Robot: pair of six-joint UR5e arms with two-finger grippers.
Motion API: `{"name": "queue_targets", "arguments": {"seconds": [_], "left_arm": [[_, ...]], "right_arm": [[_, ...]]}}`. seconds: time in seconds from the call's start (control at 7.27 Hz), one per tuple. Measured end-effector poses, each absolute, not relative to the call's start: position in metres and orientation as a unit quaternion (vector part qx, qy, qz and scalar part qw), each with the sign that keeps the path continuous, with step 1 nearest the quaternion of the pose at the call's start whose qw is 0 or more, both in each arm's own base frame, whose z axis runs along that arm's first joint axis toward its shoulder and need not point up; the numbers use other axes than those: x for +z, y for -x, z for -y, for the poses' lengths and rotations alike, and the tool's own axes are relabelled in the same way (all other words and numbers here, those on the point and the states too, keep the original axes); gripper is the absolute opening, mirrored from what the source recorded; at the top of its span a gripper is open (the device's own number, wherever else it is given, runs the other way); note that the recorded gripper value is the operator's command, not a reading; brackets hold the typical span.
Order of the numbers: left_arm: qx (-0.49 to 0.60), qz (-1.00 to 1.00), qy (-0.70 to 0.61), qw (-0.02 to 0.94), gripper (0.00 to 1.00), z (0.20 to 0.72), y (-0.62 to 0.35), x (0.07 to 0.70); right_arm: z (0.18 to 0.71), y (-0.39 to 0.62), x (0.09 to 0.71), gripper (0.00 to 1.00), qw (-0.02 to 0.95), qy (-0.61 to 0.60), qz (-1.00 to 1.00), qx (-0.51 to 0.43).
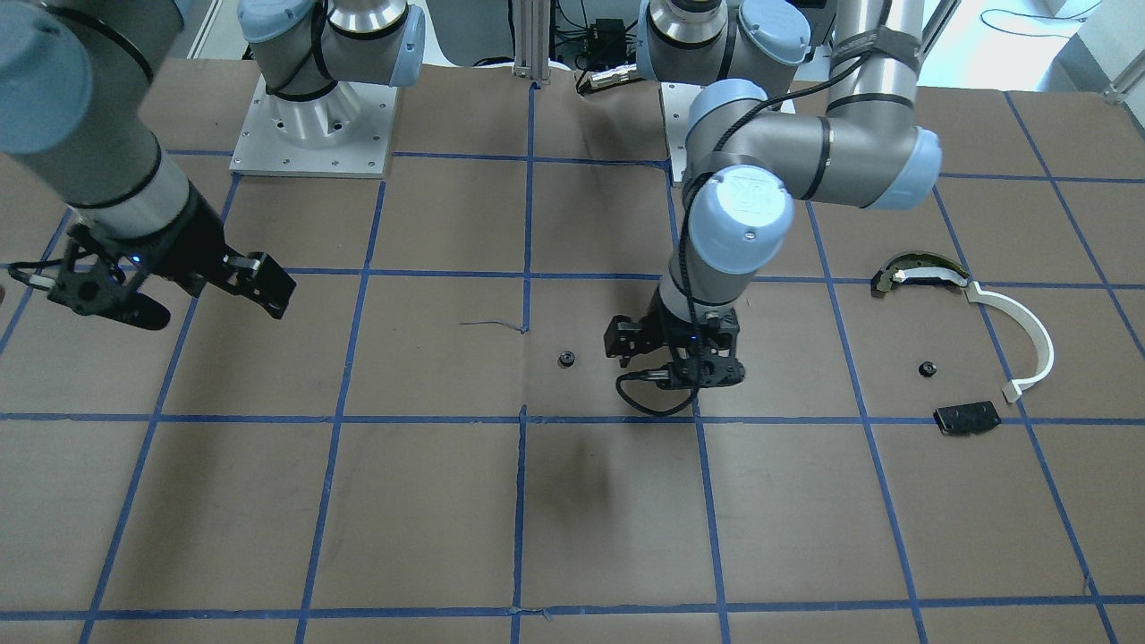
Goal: Place bearing gear from tray to pile
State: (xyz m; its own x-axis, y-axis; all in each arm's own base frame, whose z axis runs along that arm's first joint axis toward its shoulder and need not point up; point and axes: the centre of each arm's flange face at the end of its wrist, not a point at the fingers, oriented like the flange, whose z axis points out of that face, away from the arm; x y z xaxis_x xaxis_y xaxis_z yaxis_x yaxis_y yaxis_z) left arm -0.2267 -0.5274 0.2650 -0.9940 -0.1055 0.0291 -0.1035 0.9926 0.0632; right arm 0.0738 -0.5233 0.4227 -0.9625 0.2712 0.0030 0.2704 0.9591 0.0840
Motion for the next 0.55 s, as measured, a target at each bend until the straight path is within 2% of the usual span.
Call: {"name": "queue_targets", "arguments": {"seconds": [0.28, 0.55], "left_arm": [[-0.034, 0.998, -0.055, 0.010, 0.90, 0.511, 0.284, 0.225], [-0.042, 0.998, -0.056, 0.004, 0.90, 0.498, 0.307, 0.202]], "right_arm": [[0.494, -0.068, 0.463, 1.00, 0.006, -0.130, -0.991, 0.028], [0.482, -0.070, 0.469, 1.00, 0.004, -0.132, -0.991, 0.034]]}}
